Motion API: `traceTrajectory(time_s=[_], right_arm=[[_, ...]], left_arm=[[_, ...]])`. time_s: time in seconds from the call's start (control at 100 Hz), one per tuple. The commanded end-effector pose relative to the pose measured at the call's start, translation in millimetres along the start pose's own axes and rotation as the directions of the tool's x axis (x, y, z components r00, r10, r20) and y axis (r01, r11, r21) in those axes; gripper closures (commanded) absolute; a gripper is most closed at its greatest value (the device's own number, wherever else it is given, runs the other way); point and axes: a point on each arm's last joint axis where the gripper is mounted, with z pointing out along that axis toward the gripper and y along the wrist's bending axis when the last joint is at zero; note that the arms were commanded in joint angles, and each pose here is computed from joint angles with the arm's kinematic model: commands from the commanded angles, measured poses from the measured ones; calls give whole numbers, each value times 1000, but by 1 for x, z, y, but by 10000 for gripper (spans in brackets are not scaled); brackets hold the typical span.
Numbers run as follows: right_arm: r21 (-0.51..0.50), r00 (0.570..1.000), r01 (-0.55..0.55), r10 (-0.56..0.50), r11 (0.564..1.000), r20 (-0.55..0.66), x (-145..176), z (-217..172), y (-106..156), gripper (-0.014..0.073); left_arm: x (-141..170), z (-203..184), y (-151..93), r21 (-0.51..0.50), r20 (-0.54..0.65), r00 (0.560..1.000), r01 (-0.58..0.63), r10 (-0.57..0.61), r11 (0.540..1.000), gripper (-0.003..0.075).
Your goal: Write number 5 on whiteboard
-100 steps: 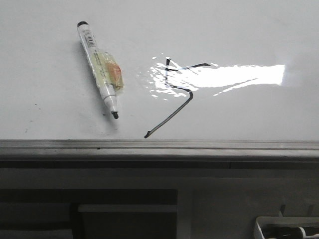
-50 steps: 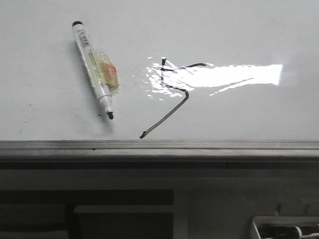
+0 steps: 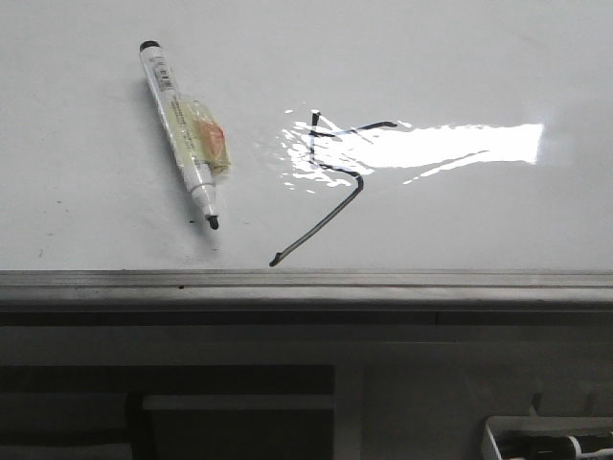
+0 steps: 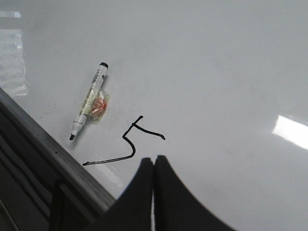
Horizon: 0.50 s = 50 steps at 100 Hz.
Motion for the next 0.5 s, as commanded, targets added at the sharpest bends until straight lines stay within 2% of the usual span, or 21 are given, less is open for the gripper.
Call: traceTrajectory(time_s=[0.0, 0.4, 0.49], right_arm=[[66, 999, -7, 3, 998, 51, -11, 0, -8, 656], [99, 999, -40, 38, 994, 21, 7, 1, -7, 656], [138, 999, 11, -17, 990, 37, 8, 1, -9, 656]], left_arm=[[0, 0, 0, 3, 61, 998, 21, -21, 1000, 741], [0, 0, 0, 3, 61, 998, 21, -21, 1000, 741], [0, 0, 0, 3, 61, 998, 21, -21, 1000, 741]])
